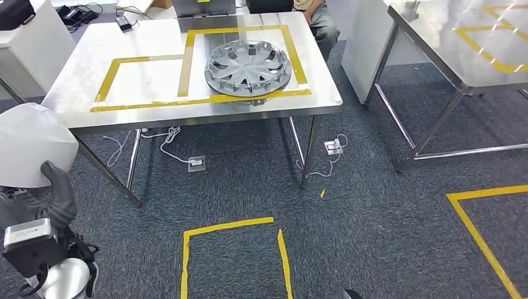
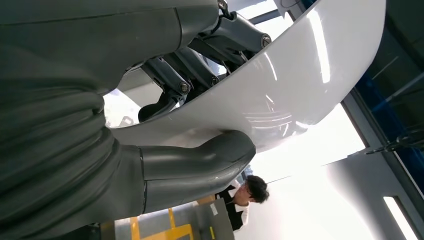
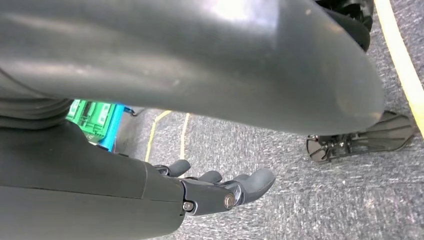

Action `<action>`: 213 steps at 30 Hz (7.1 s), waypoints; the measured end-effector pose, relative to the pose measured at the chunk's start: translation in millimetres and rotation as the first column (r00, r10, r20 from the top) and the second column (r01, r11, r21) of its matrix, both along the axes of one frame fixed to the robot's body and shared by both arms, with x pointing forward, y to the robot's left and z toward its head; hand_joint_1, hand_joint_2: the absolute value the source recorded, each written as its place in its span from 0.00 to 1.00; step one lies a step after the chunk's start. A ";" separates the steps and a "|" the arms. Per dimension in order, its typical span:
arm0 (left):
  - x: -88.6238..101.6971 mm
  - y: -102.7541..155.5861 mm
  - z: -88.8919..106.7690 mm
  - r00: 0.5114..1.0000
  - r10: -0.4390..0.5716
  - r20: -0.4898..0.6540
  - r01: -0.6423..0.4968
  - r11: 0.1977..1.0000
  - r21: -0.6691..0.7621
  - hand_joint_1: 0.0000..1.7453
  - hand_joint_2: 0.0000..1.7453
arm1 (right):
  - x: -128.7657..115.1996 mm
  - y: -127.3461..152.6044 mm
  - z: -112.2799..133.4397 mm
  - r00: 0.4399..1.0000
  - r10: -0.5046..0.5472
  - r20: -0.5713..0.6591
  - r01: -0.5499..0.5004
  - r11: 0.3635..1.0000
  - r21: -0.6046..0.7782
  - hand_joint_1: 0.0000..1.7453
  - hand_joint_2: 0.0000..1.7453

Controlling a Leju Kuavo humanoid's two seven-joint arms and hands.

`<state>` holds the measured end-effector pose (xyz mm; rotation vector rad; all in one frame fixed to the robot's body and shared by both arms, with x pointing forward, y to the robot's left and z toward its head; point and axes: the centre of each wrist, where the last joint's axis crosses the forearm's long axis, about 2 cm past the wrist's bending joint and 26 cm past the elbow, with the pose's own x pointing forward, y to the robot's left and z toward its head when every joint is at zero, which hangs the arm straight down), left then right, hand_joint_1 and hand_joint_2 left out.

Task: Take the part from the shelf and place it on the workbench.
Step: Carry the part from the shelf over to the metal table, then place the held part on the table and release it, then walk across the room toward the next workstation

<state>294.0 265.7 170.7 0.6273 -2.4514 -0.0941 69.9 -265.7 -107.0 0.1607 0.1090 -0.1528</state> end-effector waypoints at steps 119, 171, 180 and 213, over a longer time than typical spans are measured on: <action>122.1 7.8 -36.5 0.910 0.316 -0.268 -0.152 0.856 0.494 0.00 0.00 | -11.8 8.2 -1.4 0.995 -0.096 -0.026 0.097 0.995 0.008 0.00 0.00; 115.9 15.1 -41.7 0.917 0.296 -0.267 -0.167 0.894 0.417 0.00 0.00 | -5.0 16.3 0.3 0.999 -0.036 0.001 0.036 0.997 0.074 0.00 0.00; 117.4 15.8 -39.9 0.920 0.289 -0.266 -0.160 0.895 0.417 0.00 0.00 | -5.2 16.1 0.2 0.999 -0.034 -0.002 0.034 0.997 0.070 0.00 0.00; 115.3 28.4 -43.9 0.911 0.306 -0.275 -0.170 0.890 0.424 0.00 0.00 | -6.0 17.8 0.2 0.999 -0.042 -0.005 0.042 0.997 0.063 0.00 0.00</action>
